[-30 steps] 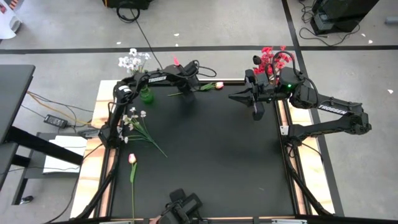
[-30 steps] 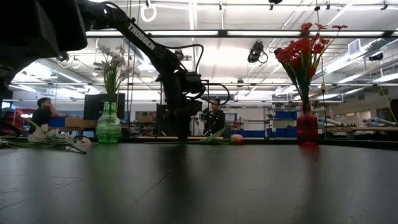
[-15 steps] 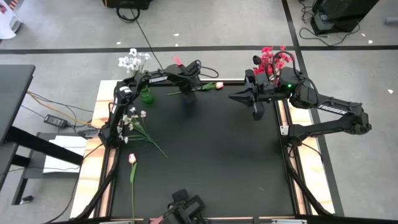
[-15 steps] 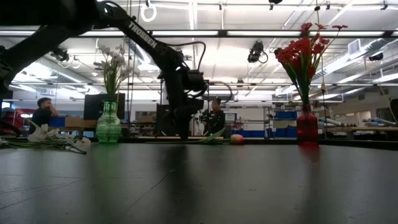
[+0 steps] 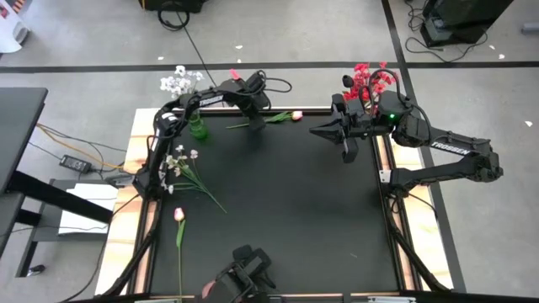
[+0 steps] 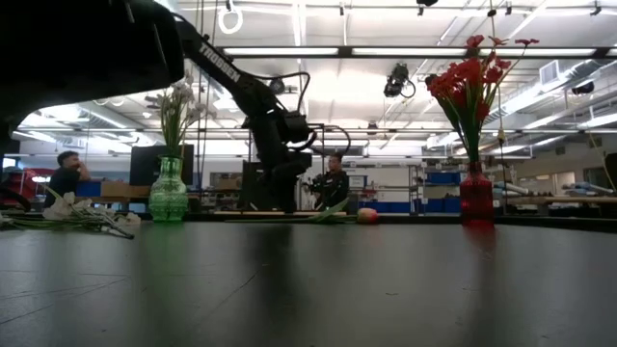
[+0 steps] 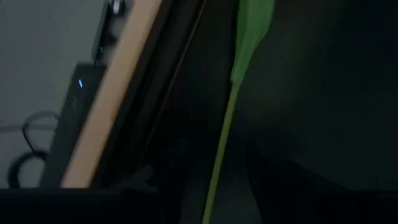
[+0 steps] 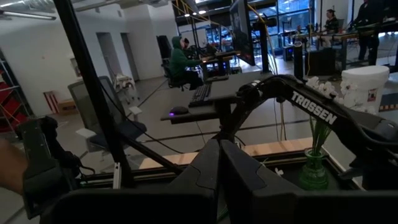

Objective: Sort flowers into vase by color
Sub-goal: Put the top pink flower into the green flower vase

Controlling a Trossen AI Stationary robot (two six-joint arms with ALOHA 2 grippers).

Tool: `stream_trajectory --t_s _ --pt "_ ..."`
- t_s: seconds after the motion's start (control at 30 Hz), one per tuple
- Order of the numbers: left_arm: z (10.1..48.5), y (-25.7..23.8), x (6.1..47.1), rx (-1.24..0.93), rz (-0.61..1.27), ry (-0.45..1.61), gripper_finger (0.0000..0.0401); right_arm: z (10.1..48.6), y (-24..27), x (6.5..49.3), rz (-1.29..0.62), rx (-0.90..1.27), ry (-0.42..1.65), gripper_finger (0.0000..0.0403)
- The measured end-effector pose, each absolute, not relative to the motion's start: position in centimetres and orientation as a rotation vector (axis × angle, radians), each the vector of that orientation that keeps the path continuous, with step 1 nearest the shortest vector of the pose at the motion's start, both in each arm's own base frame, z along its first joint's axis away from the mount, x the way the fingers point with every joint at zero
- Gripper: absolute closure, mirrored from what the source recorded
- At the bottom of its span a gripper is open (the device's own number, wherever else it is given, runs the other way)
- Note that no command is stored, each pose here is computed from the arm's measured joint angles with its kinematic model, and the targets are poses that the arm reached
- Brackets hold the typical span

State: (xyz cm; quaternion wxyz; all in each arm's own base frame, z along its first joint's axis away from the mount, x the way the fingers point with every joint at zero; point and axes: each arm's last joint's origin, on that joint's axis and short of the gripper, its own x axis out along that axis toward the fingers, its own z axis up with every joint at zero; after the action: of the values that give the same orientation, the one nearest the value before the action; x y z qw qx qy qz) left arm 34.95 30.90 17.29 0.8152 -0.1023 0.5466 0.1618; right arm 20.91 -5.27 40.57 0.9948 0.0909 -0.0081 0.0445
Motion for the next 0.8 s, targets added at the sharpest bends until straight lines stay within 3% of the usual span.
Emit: stream_trajectory --t_s 0.6,0.8 --pt "15.4 29.7 36.2 -0.073 0.259 1.261 0.0240 40.5 -5.3 20.9 0.089 0.183 -0.015 0.0379" --pt "14.7 30.0 36.0 -0.086 0.266 1.284 0.0290 40.6 -5.3 20.9 0.091 0.182 -0.016 0.0379"
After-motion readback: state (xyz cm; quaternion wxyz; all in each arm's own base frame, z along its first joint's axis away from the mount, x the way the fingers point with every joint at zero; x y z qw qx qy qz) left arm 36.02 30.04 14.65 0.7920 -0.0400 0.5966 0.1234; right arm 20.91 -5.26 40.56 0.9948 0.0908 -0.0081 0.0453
